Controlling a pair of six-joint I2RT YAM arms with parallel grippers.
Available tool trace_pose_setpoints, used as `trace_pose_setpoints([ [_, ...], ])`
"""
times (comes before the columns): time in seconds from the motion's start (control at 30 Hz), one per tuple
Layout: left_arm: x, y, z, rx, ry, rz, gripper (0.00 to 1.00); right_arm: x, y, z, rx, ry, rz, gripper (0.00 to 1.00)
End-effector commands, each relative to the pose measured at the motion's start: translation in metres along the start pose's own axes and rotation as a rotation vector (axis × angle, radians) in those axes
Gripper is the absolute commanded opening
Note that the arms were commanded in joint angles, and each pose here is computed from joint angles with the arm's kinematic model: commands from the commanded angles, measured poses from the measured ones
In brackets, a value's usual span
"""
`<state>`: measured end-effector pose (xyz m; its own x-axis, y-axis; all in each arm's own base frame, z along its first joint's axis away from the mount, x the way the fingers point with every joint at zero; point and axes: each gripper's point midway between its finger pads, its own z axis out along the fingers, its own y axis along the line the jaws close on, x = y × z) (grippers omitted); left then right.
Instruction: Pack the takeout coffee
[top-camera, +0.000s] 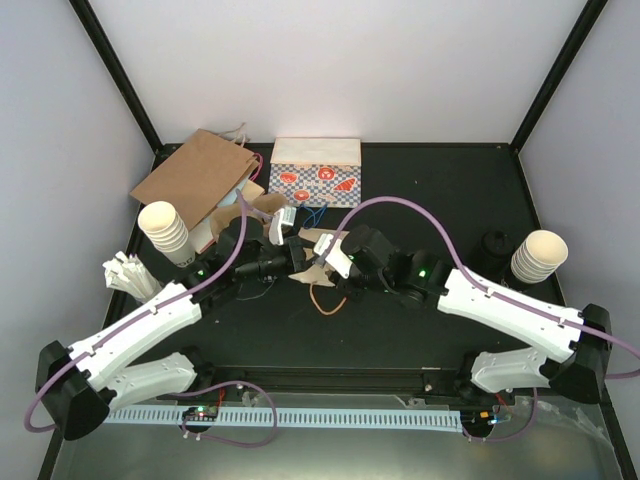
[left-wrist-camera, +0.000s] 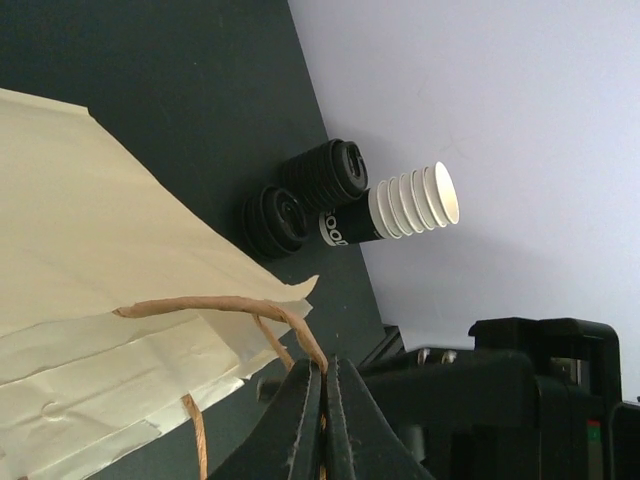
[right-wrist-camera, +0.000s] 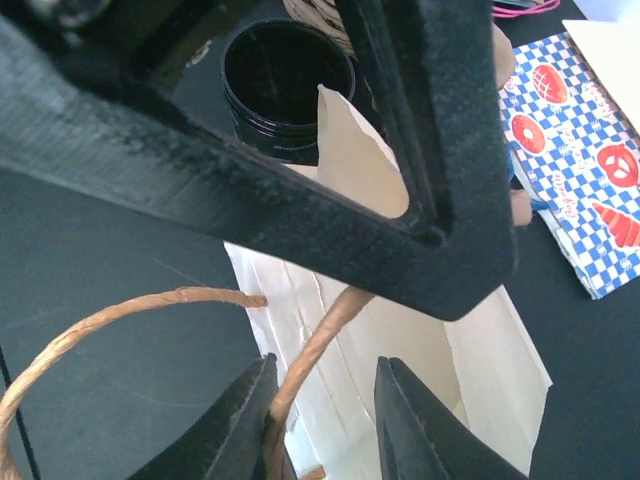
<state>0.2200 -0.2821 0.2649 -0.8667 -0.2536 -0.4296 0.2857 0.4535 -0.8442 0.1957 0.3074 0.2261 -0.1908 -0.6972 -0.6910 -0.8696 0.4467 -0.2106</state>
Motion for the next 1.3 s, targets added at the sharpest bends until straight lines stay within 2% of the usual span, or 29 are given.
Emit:
trace_pose_setpoints([
  [0.0,-0.013,-0.031,-0.004,0.085,-0.023,0.027,0.02,-0.017,-0.005,-0.011,0.026,-0.058,0.024,0.26],
  [0.07,-0.014,-0.033,-0.005,0.091,-0.027,0.033,0.03,-0.020,-0.007,-0.017,0.034,-0.081,0.047,0.18],
  [0.13,-0.015,-0.037,-0.007,0.104,-0.033,0.044,0.06,-0.023,-0.010,-0.024,0.040,-0.102,0.074,0.04],
  [0.2,-0.017,-0.042,-0.010,0.125,-0.045,0.059,0.13,-0.024,-0.013,-0.029,0.055,-0.111,0.097,0.01],
  [0.27,-0.020,-0.053,-0.014,0.166,-0.056,0.097,0.29,-0.024,-0.020,-0.032,0.086,-0.104,0.126,0.01],
  [0.3,-0.020,-0.060,-0.018,0.188,-0.063,0.119,0.43,-0.024,-0.026,-0.033,0.104,-0.096,0.148,0.01],
  [0.37,-0.024,-0.071,-0.030,0.220,-0.093,0.166,0.63,-0.024,-0.038,-0.037,0.125,-0.083,0.202,0.01],
  [0.43,-0.028,-0.083,-0.045,0.246,-0.135,0.215,0.77,-0.026,-0.053,-0.044,0.151,-0.085,0.272,0.01],
  [0.5,-0.028,-0.089,-0.059,0.258,-0.168,0.265,0.84,-0.029,-0.069,-0.055,0.179,-0.111,0.340,0.01],
  [0.67,-0.027,-0.089,-0.093,0.201,-0.230,0.345,0.90,-0.040,-0.098,-0.081,0.221,-0.184,0.457,0.01],
  [0.83,-0.020,-0.073,-0.114,0.116,-0.244,0.352,0.90,-0.046,-0.117,-0.095,0.280,-0.207,0.543,0.01],
  [0.97,-0.015,-0.039,-0.124,-0.034,-0.252,0.305,0.90,-0.051,-0.132,-0.109,0.306,-0.256,0.638,0.01],
  [1.03,-0.019,-0.008,-0.138,-0.167,-0.322,0.239,0.90,-0.053,-0.139,-0.118,0.317,-0.288,0.689,0.01],
  [1.13,-0.013,-0.002,-0.152,-0.130,-0.381,0.223,0.91,-0.058,-0.146,-0.132,0.324,-0.339,0.744,0.01],
  [1.27,0.000,0.013,-0.144,-0.115,-0.354,0.188,0.91,-0.072,-0.145,-0.151,0.295,-0.417,0.764,0.01],
])
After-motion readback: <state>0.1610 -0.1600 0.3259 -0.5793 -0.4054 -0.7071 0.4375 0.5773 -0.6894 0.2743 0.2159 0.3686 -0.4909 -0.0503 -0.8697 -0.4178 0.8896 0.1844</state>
